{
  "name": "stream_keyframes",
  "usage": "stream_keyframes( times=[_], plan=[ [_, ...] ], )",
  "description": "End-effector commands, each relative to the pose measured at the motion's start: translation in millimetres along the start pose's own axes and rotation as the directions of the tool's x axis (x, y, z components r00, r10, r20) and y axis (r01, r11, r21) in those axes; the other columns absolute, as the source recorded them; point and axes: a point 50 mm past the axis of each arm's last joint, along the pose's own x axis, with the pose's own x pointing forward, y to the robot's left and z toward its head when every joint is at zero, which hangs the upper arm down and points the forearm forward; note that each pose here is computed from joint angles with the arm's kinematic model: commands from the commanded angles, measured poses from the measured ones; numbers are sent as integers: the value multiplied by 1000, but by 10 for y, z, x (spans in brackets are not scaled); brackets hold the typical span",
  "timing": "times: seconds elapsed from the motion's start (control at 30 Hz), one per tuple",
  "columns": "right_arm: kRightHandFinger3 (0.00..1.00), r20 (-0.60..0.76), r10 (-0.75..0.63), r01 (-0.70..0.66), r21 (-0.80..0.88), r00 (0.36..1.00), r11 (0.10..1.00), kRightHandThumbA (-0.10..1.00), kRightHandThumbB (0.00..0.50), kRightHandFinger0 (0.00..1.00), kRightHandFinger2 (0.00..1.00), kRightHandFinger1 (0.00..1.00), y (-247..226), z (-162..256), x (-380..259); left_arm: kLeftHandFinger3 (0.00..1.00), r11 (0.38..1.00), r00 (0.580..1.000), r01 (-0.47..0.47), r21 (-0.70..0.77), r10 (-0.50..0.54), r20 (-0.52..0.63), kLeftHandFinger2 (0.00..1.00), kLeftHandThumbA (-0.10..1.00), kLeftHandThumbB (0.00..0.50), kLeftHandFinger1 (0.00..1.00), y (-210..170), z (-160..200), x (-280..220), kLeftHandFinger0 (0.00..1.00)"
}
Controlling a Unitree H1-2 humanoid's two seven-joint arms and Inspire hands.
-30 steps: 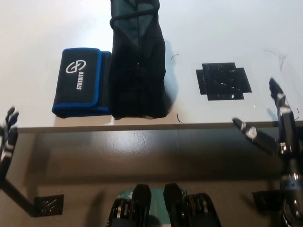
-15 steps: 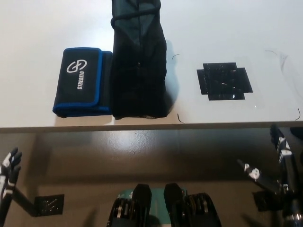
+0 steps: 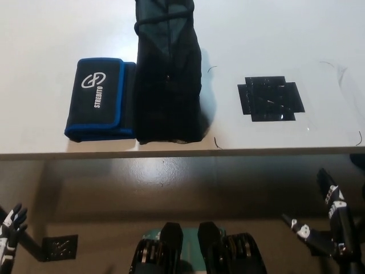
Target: Use both hands to pick up the lunch bag on the right hand side and smoothly move it near the note book on the left hand side
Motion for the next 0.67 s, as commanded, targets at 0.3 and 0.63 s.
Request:
stream_keyframes(
  times=[0.3,0.63],
  plan=[
    [1000,124,10,-22,90,992,996,1000,141,1000,1000,1000,-35,157,133,1000,1000,997,-29,8,28,77,1000,1000,166,1000,125,55,105,1000],
    [1000,127,16,-28,99,992,995,1000,145,1000,1000,1000,-39,155,169,1000,1000,996,-26,17,25,81,1000,1000,158,1000,130,57,150,1000]
  ],
)
